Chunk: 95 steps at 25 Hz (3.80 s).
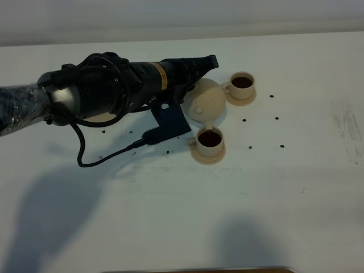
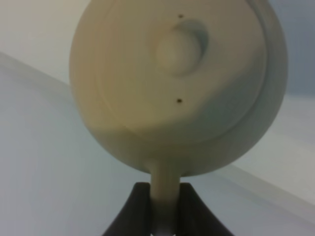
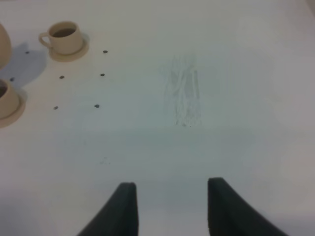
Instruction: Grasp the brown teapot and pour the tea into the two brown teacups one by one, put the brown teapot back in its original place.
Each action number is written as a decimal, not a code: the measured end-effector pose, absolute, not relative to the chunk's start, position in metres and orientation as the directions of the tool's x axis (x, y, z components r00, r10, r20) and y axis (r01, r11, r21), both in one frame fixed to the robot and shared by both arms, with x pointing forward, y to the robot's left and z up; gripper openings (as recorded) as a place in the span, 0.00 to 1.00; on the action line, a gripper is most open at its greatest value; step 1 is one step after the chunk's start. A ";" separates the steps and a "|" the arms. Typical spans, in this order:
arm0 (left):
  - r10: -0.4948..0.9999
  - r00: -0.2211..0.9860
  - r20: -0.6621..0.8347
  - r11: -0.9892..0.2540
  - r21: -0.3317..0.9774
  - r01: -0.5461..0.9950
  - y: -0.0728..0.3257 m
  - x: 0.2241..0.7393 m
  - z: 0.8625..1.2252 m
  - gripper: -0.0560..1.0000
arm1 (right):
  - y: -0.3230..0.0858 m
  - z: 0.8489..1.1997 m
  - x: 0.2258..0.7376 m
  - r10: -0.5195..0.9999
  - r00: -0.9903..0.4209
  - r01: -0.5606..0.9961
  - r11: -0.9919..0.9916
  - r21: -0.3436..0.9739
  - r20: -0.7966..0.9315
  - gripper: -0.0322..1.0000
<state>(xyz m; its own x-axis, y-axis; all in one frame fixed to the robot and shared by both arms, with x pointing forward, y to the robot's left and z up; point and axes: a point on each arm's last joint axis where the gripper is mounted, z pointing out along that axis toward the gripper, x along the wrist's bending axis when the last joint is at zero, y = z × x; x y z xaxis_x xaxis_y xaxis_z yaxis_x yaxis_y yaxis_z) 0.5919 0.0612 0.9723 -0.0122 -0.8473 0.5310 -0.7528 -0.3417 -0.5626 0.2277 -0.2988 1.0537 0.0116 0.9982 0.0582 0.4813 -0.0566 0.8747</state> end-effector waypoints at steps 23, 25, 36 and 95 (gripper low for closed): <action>-0.852 -0.042 0.521 -0.320 -0.583 -0.746 0.061 0.592 0.973 0.13 | -0.299 1.054 0.228 0.998 0.012 0.481 -0.057 0.875 0.058 0.37; -0.853 -0.043 0.521 -0.319 -0.584 -0.746 0.061 0.592 0.973 0.13 | -0.299 1.054 0.228 0.998 0.012 0.481 -0.057 0.875 0.058 0.37; -0.851 -0.045 0.522 -0.319 -0.585 -0.745 0.060 0.593 0.974 0.13 | -0.299 1.054 0.228 0.998 0.012 0.481 -0.057 0.875 0.058 0.37; 0.440 0.881 0.173 -0.868 0.332 0.369 0.148 0.510 0.915 0.13 | -0.299 1.054 0.228 0.998 0.012 0.481 -0.057 0.875 0.058 0.37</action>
